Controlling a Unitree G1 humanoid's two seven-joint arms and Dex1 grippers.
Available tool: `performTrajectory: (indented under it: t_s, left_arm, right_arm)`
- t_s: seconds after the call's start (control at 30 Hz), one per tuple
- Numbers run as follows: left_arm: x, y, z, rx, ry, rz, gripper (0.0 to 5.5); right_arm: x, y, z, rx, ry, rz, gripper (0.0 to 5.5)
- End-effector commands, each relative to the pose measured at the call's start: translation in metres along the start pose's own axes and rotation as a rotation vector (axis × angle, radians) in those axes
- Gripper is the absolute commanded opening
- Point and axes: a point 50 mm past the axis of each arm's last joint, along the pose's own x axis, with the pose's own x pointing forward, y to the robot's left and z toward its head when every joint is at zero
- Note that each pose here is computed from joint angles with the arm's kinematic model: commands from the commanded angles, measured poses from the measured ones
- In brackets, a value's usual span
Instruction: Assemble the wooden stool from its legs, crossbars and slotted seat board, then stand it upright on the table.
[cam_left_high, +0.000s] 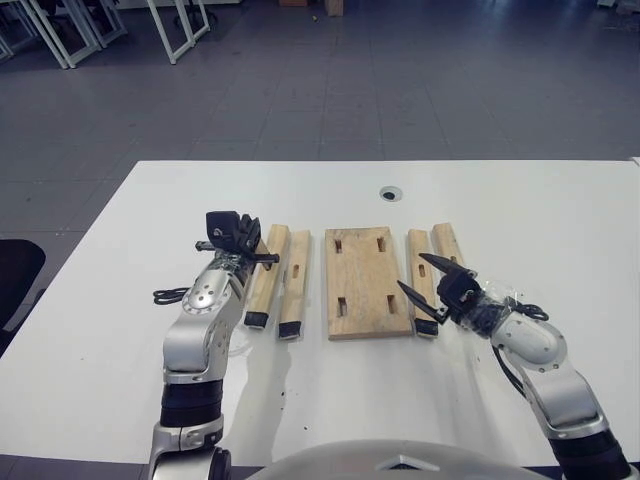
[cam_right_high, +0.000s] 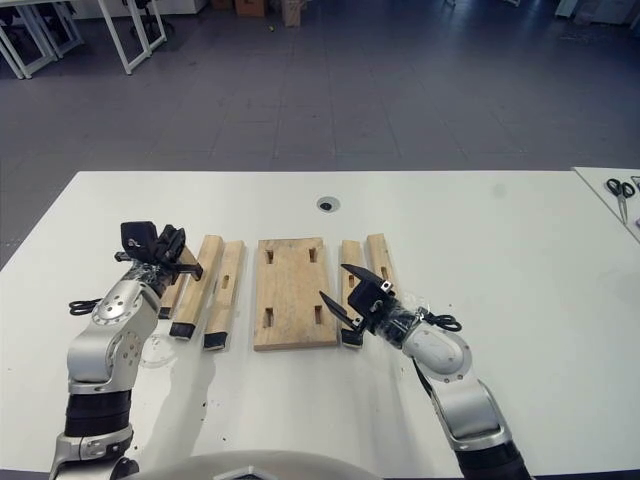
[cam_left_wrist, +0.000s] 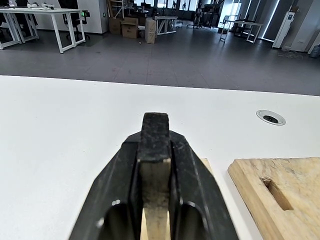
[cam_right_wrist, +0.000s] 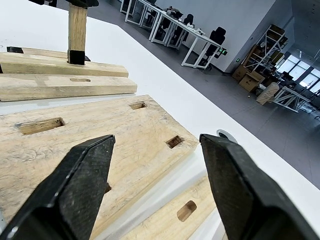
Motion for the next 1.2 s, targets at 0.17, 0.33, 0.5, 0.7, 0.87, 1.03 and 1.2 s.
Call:
performTrajectory:
  t_s: [0.17,0.33,0.5,0.7,0.87,1.03,1.2]
  left_arm:
    - [-0.007,-0.007,0.081,0.024,-0.206,-0.025,1.10]
    - [-0.012,-0.010,0.170,0.035,-0.453,-0.054,1.12]
    - [0.026,-0.005,0.146,0.002,-0.334,-0.068,1.12]
    - [0.035,0.004,-0.026,-0.026,0.205,-0.062,1.12]
    - [0.047,0.014,0.027,0.011,-0.009,-0.024,1.12]
    - [0.020,0.007,0.112,0.032,-0.387,-0.022,1.12]
    - [-0.019,0.012,0.111,0.094,-0.516,0.028,1.31]
  right_arm:
    - [0.002,-0.002,0.000,-0.040,0.004,0.008,3.12]
    - [0.003,-0.002,-0.001,-0.038,0.005,-0.001,3.12]
    - [0.006,-0.002,-0.001,-0.040,0.000,-0.005,3.12]
    - [0.006,-0.001,-0.003,-0.034,0.003,-0.015,3.12]
    - [0.005,0.002,-0.003,-0.028,0.005,-0.016,3.12]
    - [0.004,0.004,-0.004,-0.025,0.010,-0.007,3.12]
    - [0.002,0.008,-0.004,-0.015,0.017,-0.013,3.12]
